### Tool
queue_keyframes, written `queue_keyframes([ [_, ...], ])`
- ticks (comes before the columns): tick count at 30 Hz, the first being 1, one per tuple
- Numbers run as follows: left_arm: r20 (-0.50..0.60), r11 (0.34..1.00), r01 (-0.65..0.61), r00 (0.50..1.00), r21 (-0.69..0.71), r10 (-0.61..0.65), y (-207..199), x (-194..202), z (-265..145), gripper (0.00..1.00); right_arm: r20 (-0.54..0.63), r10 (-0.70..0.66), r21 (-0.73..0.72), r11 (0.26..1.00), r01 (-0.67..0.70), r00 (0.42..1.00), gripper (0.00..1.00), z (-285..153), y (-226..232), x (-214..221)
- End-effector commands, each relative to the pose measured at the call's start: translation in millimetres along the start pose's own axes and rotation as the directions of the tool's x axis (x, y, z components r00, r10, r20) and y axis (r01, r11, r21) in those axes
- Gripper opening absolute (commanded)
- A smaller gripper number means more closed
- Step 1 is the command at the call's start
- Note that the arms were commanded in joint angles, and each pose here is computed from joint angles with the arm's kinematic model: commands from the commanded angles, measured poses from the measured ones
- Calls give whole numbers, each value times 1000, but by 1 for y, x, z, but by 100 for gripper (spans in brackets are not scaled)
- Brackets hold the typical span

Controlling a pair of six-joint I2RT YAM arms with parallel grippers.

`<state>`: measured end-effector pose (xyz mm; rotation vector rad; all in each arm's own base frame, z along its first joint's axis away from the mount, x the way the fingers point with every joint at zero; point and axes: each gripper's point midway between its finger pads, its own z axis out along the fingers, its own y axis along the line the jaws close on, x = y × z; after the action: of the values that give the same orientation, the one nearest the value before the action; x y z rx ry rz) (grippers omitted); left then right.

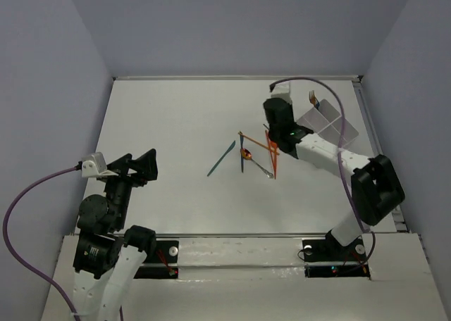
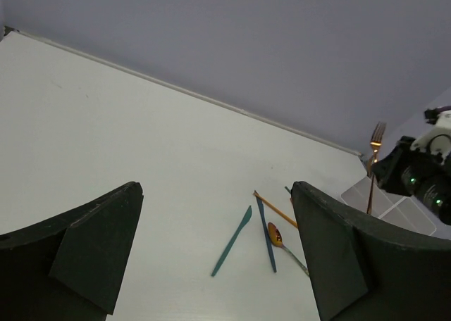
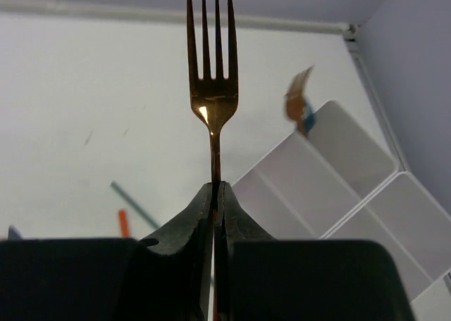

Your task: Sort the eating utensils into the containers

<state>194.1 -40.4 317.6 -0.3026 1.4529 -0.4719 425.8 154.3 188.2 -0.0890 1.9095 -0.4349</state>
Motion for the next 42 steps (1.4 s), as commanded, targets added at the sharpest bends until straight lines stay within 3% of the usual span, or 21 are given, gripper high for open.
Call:
queue_keyframes([
  [1,51,999,-1,999,41,-1,-9,-13,-1,99,344,339,80,919,-387,876,7,15,-110,-96],
  [5,57,999,0,998,40,-2,-9,-14,-2,99,499,372,151,852,-501,783,7,31,-179,-118],
  [6,57,999,-2,998,40,0,-8,-14,-2,99,491,354,171,857,-487,796,7,38,-186,-112],
  [7,58,999,-2,998,37,0,-8,-15,-2,99,540,357,165,843,-512,762,7,39,-197,-121],
  [11,55,999,-4,999,44,1,-9,-14,-2,99,598,290,216,840,-498,747,7,63,-228,-123],
  [20,52,999,-9,999,40,7,-9,-14,-1,99,597,159,234,903,-360,786,7,107,-216,-105],
  [35,44,999,-13,999,50,11,-11,-12,0,99,551,187,201,916,-347,813,7,102,-201,-55],
  [37,46,999,-11,999,52,9,-11,-13,0,99,546,195,193,917,-349,815,16,98,-201,-56],
  [38,44,999,-11,999,52,9,-11,-12,0,99,549,207,180,917,-356,810,31,97,-201,-59],
  [40,46,998,-11,999,56,8,-12,-13,0,99,537,220,163,920,-356,814,46,88,-195,-68],
  [42,45,998,-11,999,57,8,-12,-12,0,99,531,248,120,924,-362,810,54,80,-186,-77],
])
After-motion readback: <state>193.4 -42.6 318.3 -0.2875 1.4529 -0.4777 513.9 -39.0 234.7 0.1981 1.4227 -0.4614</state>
